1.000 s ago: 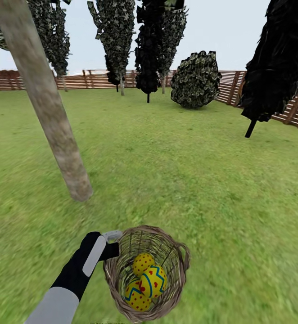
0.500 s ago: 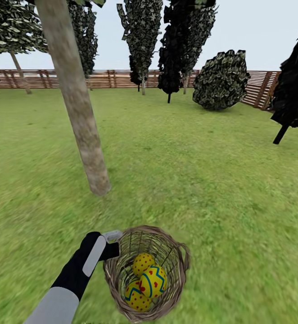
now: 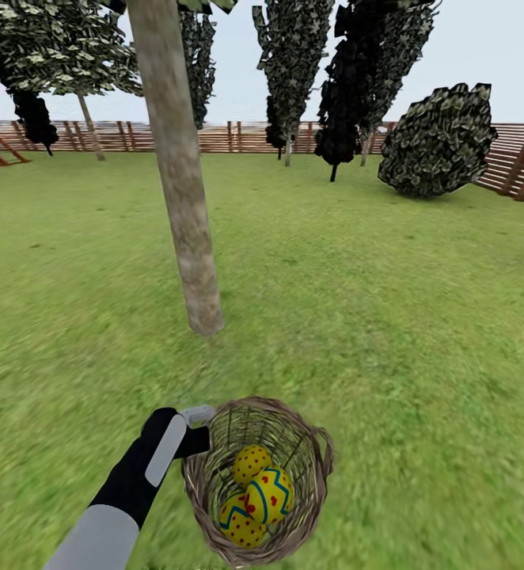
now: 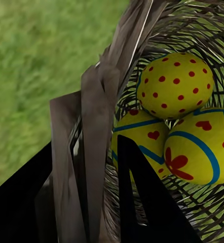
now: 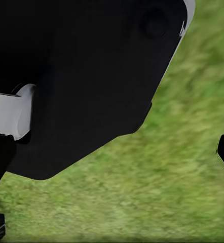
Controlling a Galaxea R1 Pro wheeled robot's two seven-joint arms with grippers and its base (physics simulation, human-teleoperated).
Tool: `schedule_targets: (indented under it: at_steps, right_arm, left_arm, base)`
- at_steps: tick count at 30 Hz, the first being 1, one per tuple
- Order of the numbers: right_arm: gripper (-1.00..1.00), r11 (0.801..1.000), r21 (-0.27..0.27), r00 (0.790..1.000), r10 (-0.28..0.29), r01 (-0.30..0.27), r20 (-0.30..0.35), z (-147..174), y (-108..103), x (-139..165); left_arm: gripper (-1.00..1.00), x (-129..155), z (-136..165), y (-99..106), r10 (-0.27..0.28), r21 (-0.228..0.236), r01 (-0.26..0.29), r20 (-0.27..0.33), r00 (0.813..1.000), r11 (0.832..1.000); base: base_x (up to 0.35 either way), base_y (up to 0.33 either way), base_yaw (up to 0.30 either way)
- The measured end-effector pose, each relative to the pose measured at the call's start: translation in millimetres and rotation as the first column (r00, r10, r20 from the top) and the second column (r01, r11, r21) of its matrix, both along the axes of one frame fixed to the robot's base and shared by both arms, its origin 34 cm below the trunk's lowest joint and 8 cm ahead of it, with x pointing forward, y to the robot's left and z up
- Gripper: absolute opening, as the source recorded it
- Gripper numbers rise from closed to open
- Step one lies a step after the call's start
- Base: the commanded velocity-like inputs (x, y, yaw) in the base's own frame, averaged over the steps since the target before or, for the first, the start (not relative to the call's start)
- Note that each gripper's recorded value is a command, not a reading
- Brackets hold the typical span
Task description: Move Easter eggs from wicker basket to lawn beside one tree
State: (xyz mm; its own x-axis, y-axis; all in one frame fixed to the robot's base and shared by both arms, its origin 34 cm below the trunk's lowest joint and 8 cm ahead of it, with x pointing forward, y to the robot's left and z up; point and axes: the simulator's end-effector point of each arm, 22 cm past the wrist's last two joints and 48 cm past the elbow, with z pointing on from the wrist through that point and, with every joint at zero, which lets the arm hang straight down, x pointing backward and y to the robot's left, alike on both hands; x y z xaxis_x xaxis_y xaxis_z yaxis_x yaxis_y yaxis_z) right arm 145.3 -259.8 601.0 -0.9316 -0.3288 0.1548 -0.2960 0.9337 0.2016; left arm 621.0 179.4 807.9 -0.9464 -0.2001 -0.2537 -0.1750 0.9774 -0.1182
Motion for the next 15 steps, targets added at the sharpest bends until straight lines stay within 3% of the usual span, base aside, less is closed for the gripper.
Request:
schedule_targets:
  at_steps: [15]
  right_arm:
    - [1.00,1.000,0.000,1.000,0.001,-0.001,-0.015,-0.5,0.5,-5.7]
  left_arm:
    - [-1.00,-2.9,-7.8,-0.1,0.000,0.000,0.000,-0.015,1.000,1.000]
  base:
    - [0.000,0.000,0.220]
